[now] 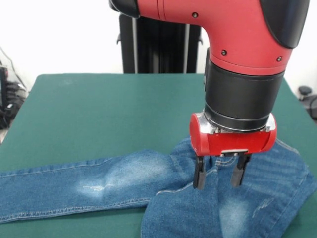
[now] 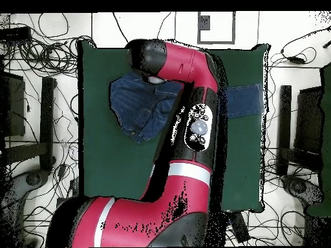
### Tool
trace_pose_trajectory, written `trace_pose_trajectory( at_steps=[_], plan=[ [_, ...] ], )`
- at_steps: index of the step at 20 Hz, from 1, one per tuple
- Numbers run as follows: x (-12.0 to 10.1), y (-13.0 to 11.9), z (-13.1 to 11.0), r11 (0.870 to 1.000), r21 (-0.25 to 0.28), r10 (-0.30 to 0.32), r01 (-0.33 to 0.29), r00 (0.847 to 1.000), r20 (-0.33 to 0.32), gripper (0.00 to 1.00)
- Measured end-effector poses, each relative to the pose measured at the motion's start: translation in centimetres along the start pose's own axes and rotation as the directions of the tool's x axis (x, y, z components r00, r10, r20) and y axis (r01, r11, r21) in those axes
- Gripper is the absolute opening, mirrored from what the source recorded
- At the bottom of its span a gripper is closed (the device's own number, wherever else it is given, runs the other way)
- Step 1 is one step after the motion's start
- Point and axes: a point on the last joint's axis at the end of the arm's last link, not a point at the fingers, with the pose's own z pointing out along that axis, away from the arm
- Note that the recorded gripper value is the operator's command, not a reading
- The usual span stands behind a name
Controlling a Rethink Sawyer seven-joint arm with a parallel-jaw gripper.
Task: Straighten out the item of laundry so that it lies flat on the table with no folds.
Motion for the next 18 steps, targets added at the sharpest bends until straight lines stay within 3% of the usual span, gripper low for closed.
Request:
trace_pose_trajectory(
  at_steps=[18],
  plan=[
    [-0.08,-0.06,0.13,1.0,0.003,0.0,0.0,1.0,0.008,1.0]
  ],
)
